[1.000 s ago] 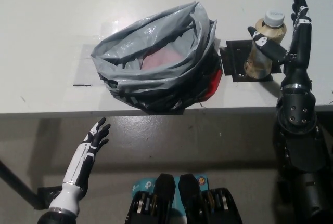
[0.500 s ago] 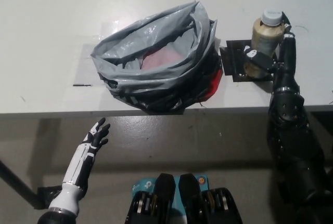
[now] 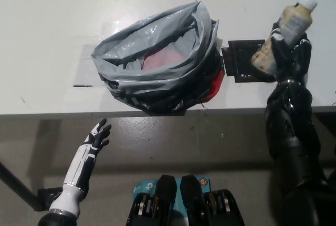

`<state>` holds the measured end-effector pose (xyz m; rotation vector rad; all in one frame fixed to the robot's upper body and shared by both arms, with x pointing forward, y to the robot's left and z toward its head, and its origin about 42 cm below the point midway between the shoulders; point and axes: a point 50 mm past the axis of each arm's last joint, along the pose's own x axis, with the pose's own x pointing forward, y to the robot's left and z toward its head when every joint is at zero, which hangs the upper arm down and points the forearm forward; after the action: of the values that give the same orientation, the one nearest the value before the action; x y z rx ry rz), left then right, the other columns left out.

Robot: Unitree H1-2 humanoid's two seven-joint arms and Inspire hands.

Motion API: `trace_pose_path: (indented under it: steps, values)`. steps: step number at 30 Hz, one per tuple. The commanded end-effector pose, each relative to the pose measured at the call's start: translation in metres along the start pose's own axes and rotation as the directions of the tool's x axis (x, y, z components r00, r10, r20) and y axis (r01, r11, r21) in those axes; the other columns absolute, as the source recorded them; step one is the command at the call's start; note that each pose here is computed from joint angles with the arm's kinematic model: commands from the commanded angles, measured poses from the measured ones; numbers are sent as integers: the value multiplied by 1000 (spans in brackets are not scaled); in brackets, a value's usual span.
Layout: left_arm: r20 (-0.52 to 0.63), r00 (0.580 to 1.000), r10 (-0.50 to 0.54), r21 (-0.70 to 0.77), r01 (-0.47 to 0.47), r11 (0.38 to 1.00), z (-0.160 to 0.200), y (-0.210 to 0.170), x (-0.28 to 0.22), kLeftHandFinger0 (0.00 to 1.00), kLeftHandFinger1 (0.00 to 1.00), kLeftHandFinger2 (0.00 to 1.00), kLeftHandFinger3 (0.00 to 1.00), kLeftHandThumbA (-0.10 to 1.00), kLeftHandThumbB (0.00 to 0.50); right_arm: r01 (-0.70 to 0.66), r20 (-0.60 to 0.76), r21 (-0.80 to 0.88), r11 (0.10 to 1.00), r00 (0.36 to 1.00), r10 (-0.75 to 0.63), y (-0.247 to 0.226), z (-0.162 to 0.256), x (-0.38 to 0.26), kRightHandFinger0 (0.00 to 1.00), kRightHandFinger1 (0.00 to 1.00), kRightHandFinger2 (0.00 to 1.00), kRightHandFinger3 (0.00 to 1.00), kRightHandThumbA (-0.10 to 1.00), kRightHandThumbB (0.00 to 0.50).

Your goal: Use the right hand to pick up a bottle of protein shake and place it into a plastic bag on the left side

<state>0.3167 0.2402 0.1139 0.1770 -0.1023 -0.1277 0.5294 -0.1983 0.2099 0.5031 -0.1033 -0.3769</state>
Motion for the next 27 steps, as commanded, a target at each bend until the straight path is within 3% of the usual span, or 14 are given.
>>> trace_pose_path:
  steps: [1,7,10,14,15,17,19,21,25,26,27]
  values:
    - [86,996,-10,23,8,1000,22,7,12,1000,1000,1000,1000,1000,89,-137,128,230,964,986,110,57,64,5,0,174,634,375,-95,179]
    - [88,996,-11,52,7,999,21,8,11,1000,1000,1000,1000,1000,95,-211,221,130,969,959,179,65,86,-4,0,203,653,548,-100,113]
    - [88,996,-9,44,5,999,20,8,11,1000,1000,1000,1000,1000,85,-299,300,12,954,911,282,84,103,-10,0,246,705,674,-100,84]
    - [88,996,-10,39,7,999,20,7,11,1000,1000,1000,1000,1000,74,-369,324,-149,917,858,398,120,127,-22,0,244,693,817,-100,91]
    - [87,996,-10,41,7,999,20,7,11,1000,1000,1000,1000,1000,73,-396,346,-202,896,827,443,129,133,-24,0,229,677,799,-100,92]
    - [88,996,-10,53,5,999,20,7,11,1000,1000,1000,1000,1000,100,-436,369,-392,810,732,572,169,150,-40,0,230,628,665,-100,106]
    - [90,996,-7,67,1,998,20,7,11,1000,1000,1000,1000,1000,104,-413,371,-529,741,673,640,190,154,-49,0,207,577,622,-100,99]
    - [91,996,-7,72,0,997,20,7,10,1000,1000,1000,1000,1000,104,-399,338,-624,672,639,692,213,154,-59,0,189,571,640,-100,128]
    - [93,996,-12,73,5,997,20,7,10,1000,1000,1000,1000,1000,93,-438,294,-686,581,563,772,240,147,-69,0,186,572,647,-100,129]
    - [95,995,-14,77,7,997,20,6,11,1000,1000,1000,1000,1000,91,-418,283,-724,548,545,789,247,142,-70,0,135,498,614,-100,130]
    - [97,995,-17,82,9,997,20,6,12,1000,1000,1000,1000,1000,89,-388,254,-782,487,516,818,259,133,-72,0,28,399,497,-100,142]
